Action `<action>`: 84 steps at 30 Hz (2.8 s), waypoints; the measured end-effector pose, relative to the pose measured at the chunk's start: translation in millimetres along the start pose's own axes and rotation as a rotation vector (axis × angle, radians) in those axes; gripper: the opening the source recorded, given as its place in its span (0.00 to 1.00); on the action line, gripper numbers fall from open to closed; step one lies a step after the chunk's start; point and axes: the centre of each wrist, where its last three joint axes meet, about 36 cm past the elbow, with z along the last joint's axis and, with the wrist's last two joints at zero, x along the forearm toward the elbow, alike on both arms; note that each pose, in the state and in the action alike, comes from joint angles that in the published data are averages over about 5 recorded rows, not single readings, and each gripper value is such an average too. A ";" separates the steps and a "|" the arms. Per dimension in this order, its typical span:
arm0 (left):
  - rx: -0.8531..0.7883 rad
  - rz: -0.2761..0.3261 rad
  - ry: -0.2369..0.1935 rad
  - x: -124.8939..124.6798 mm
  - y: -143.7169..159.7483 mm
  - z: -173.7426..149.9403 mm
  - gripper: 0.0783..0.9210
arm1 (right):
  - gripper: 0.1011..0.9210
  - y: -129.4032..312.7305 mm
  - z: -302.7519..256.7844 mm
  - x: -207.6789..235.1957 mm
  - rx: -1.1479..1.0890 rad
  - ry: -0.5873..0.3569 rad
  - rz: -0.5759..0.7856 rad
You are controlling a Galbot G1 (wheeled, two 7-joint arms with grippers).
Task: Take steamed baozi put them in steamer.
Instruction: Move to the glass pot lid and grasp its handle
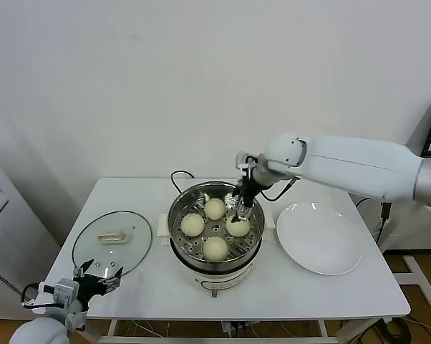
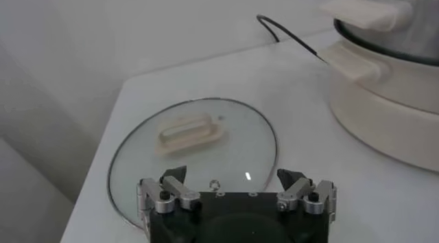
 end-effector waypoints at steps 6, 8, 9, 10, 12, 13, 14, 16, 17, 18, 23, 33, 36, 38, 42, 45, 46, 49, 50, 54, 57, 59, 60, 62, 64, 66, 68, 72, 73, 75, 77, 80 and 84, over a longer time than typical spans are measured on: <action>-0.002 -0.012 -0.026 -3.3 4.0 -4.4 0.88 | 0.88 -3.3 41.3 22.2 -0.123 -0.252 0.121; -0.003 -0.015 -0.035 -5.1 4.8 -6.2 0.88 | 0.88 0.0 60.9 24.1 -0.171 -0.341 0.182; -0.002 -0.017 -0.040 -6.3 5.2 -7.1 0.88 | 0.88 2.5 71.5 24.1 -0.196 -0.384 0.215; -0.002 -0.019 -0.045 -7.5 5.6 -8.0 0.88 | 0.88 5.4 81.6 23.5 -0.220 -0.426 0.249; -0.001 -0.024 -0.056 -10.0 6.7 -10.2 0.88 | 0.88 12.8 101.7 20.6 -0.269 -0.508 0.318; -0.002 -0.027 -0.062 -11.3 7.5 -11.3 0.88 | 0.88 17.1 111.0 18.2 -0.293 -0.546 0.351; -0.004 -0.029 -0.069 -12.5 8.3 -12.5 0.88 | 0.88 22.0 120.3 14.8 -0.318 -0.583 0.383; -0.010 -0.034 -0.081 -15.0 10.3 -14.8 0.88 | 0.88 32.7 138.7 6.5 -0.370 -0.649 0.446; -0.014 -0.036 -0.087 -16.2 11.3 -15.9 0.88 | 0.88 38.5 147.7 1.8 -0.396 -0.678 0.477; -0.020 -0.037 -0.093 -17.3 12.4 -16.7 0.88 | 0.88 44.4 156.6 -3.0 -0.421 -0.706 0.508; -0.078 -0.052 -0.119 -23.5 18.0 -15.7 0.88 | 0.88 76.0 198.1 -24.0 -0.542 -0.806 0.671; -0.382 -0.148 -0.201 -40.9 29.1 4.5 0.88 | 0.88 153.5 285.4 -53.8 -0.785 -0.843 0.944; -0.521 -0.182 -0.236 -47.6 32.6 13.8 0.88 | 0.88 176.6 307.9 -60.8 -0.845 -0.831 1.008; -0.617 -0.203 -0.261 -52.9 35.1 19.4 0.88 | 0.88 190.5 319.8 -65.0 -0.878 -0.824 1.045; -0.808 -0.240 -0.307 -65.1 40.5 30.0 0.88 | 0.88 213.1 336.8 -72.1 -0.926 -0.815 1.105; -0.937 -0.262 -0.336 -75.0 44.1 36.8 0.88 | 0.88 226.5 345.7 -77.5 -0.954 -0.810 1.139; -0.978 -0.268 -0.343 -78.5 45.3 39.2 0.88 | 0.88 230.6 348.0 -79.3 -0.961 -0.809 1.148; -1.092 -0.282 -0.351 -89.5 48.5 46.7 0.88 | 0.88 241.2 352.4 -84.6 -0.979 -0.806 1.166; -1.126 -0.285 -0.351 -93.2 49.6 49.2 0.88 | 0.88 244.2 353.4 -86.2 -0.984 -0.805 1.170; -1.244 -0.298 -0.337 -106.7 54.4 58.1 0.88 | 0.88 253.9 357.0 -91.4 -0.998 -0.797 1.185; -1.311 -0.309 -0.322 -115.5 57.1 63.5 0.88 | 0.88 260.9 358.9 -97.0 -1.008 -0.789 1.189; -1.348 -0.318 -0.314 -121.0 58.4 66.2 0.88 | 0.88 265.1 359.7 -100.8 -1.014 -0.784 1.188; -1.365 -0.323 -0.310 -123.7 58.7 67.3 0.88 | 0.88 266.9 360.0 -102.4 -1.015 -0.782 1.188; -1.395 -0.330 -0.306 -128.5 58.8 69.4 0.88 | 0.88 270.0 360.6 -105.1 -1.018 -0.778 1.187; -1.418 -0.338 -0.304 -133.0 58.7 70.4 0.88 | 0.88 273.1 361.4 -107.6 -1.021 -0.773 1.185; -1.436 -0.347 -0.304 -137.6 58.4 70.3 0.88 | 0.88 276.0 362.7 -109.5 -1.023 -0.768 1.184; -1.448 -0.356 -0.305 -142.5 57.5 69.4 0.88 | 0.88 278.5 364.2 -110.9 -1.025 -0.763 1.183; -1.461 -0.376 -0.308 -152.0 55.5 66.0 0.88 | 0.88 282.9 367.2 -112.1 -1.026 -0.754 1.181; -1.463 -0.380 -0.309 -154.3 55.0 64.8 0.87 | 0.88 283.7 368.0 -112.2 -1.027 -0.752 1.182; -1.466 -0.386 -0.311 -158.0 53.7 62.3 0.84 | 0.88 285.0 369.4 -112.3 -1.027 -0.749 1.182; -1.470 -0.390 -0.313 -160.2 52.8 60.6 0.78 | 0.88 285.9 370.8 -112.4 -1.028 -0.746 1.183; -1.476 -0.390 -0.312 -160.9 52.5 59.8 0.68 | 0.88 287.1 372.1 -113.1 -1.030 -0.743 1.182; -1.479 -0.396 -0.314 -158.8 52.5 57.7 0.55 | 0.88 287.5 371.3 -115.4 -1.031 -0.742 1.179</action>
